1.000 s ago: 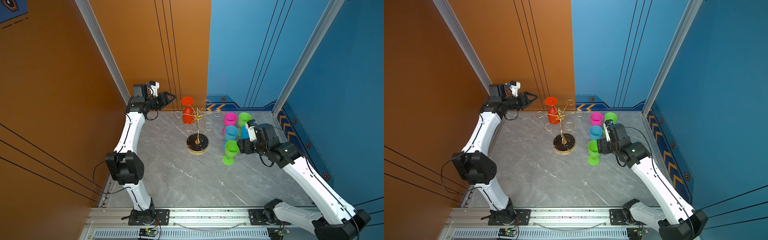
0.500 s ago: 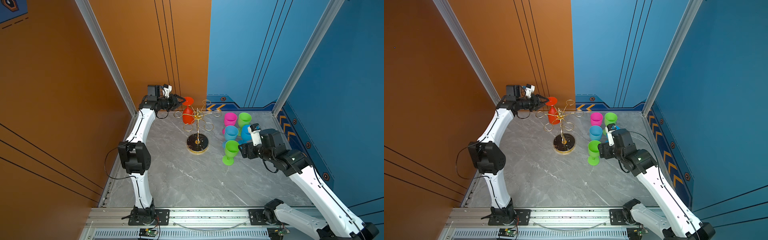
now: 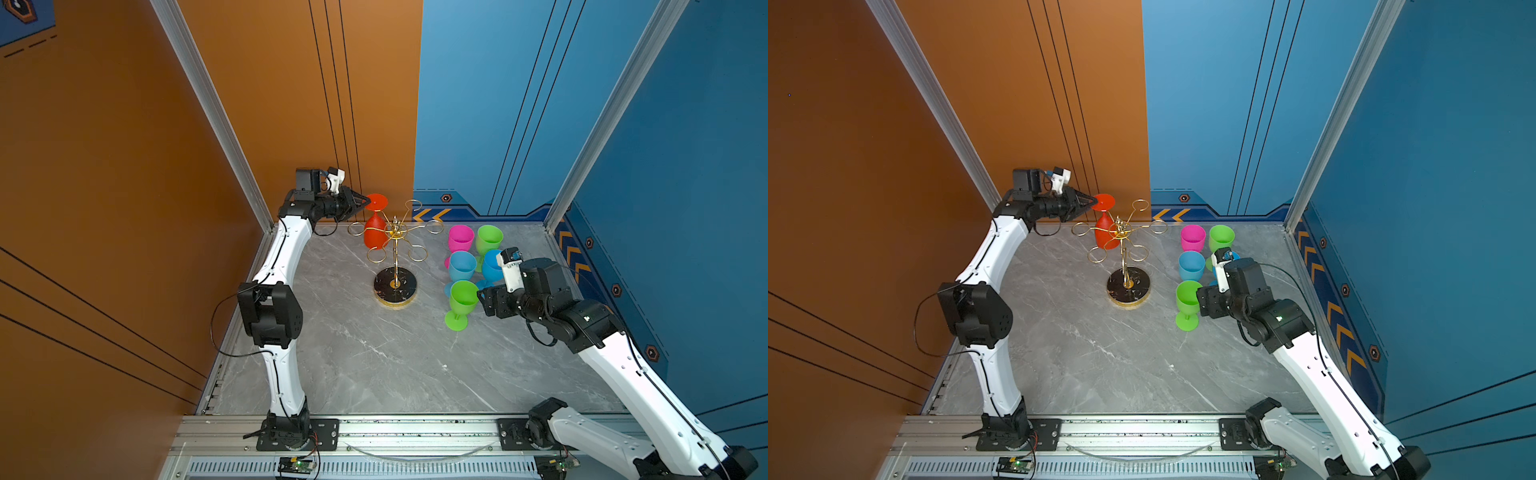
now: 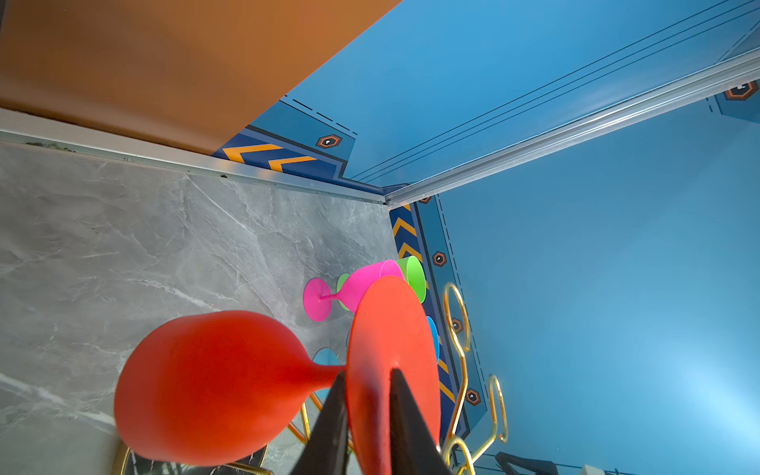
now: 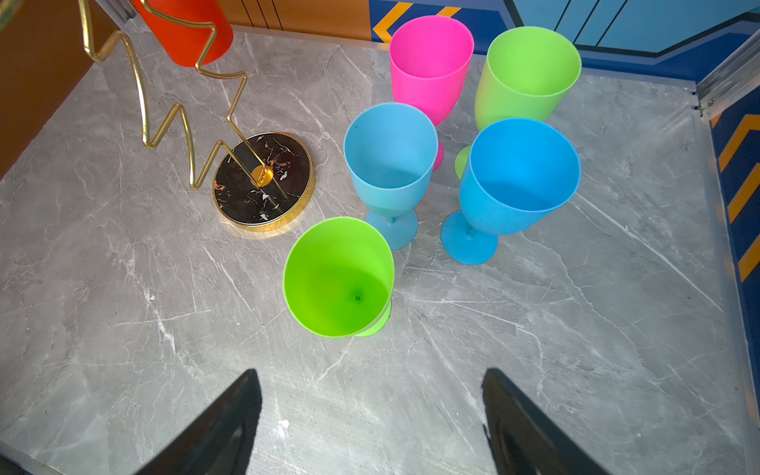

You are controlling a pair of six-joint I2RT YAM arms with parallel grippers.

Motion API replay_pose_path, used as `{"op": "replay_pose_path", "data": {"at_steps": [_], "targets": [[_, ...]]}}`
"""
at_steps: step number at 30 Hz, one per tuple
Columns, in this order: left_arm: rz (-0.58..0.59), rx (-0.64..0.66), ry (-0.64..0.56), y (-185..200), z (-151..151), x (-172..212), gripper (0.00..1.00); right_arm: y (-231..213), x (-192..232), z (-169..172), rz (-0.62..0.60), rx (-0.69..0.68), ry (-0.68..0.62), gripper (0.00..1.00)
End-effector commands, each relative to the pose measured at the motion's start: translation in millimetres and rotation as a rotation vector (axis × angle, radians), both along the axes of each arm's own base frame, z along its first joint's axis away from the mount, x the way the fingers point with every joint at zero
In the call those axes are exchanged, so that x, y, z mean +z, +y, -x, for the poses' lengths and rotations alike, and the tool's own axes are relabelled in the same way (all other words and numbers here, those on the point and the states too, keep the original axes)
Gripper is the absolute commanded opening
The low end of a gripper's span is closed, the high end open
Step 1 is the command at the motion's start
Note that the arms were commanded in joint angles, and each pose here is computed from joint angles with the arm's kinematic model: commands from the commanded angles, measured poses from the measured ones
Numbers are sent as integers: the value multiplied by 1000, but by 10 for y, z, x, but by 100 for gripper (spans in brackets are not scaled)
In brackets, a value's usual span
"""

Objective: Take the wine glass off the wine glass rack
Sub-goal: 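Reach the left gripper to the foot of the hanging red glass, then close the left gripper on the foot of the red glass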

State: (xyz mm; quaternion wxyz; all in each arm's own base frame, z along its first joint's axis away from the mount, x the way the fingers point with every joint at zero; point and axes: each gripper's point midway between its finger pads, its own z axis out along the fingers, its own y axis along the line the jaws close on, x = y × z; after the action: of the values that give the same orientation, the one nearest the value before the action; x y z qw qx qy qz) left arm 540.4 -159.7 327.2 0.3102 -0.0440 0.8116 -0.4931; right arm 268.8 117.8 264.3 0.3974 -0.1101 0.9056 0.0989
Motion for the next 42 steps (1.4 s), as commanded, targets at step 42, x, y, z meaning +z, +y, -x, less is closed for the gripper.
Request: {"op": "replay_pose_path", "data": {"at_steps": [42], "targets": [[106, -152, 12, -385, 484, 420, 0, -3, -40, 33, -56, -12, -16, 86]]}}
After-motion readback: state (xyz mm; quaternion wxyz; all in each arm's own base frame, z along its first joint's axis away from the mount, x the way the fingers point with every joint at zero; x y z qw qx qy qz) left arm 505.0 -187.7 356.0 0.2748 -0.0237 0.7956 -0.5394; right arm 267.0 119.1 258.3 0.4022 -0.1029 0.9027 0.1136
